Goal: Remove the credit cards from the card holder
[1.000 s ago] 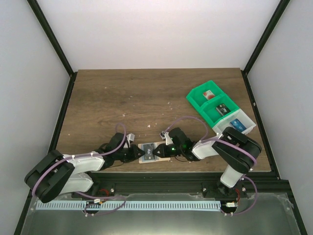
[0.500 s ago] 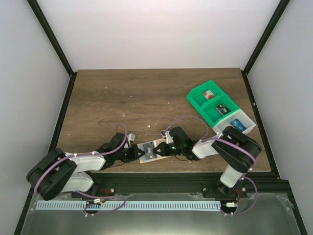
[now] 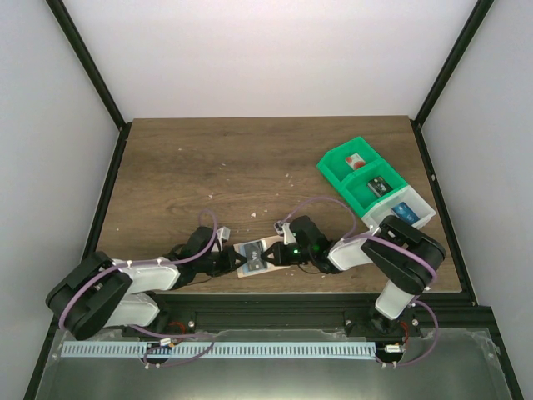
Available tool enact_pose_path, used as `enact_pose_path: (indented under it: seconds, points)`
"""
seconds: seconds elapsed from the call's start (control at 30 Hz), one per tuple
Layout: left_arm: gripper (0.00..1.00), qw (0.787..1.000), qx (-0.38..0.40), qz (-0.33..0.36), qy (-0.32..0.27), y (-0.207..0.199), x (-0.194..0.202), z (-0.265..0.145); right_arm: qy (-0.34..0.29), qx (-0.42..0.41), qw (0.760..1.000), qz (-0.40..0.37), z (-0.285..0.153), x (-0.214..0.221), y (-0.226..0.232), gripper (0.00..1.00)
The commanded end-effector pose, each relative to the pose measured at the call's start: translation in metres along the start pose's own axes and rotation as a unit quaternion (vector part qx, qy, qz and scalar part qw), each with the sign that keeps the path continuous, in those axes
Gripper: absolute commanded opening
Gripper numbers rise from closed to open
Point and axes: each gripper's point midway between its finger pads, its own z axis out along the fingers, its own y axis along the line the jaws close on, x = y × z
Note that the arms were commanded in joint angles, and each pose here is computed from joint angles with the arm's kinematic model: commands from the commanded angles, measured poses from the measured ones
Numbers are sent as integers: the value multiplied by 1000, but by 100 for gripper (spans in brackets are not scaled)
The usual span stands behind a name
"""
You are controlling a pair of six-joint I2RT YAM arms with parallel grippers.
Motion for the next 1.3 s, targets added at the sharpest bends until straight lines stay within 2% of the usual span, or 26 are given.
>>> enact_pose_path:
  seconds: [0.0,0.17,0.27,0.47,0.57,0.7,0.83,0.97,1.1,1.27]
  points:
    - [0,998,-55,-11,1,30,7,2,5,-15,1000,-1,-2,3,3,1]
    - [0,998,-57,-11,0,30,6,1,3,-18,1000,2,-4,2,2,1]
    - [0,998,-58,-11,-2,31,6,1,4,-23,1000,6,-5,2,1,6]
    - [0,998,-60,-14,1,33,7,3,11,-34,999,3,-6,5,2,4]
    - [0,998,-53,-16,1,32,8,3,14,-30,999,7,-5,6,0,11]
    - [0,998,-52,-17,2,31,8,3,15,-36,999,6,-5,7,1,5]
    - [0,998,-53,-16,1,31,8,3,15,-31,999,5,-4,5,1,7]
    - [0,998,-55,-15,1,31,7,3,14,-26,1000,2,-5,5,0,5]
    - [0,998,-54,-12,6,31,9,3,12,-21,1000,4,-6,5,-2,11]
    - [0,998,-56,-13,4,33,10,2,13,-22,1000,7,-5,4,-2,6]
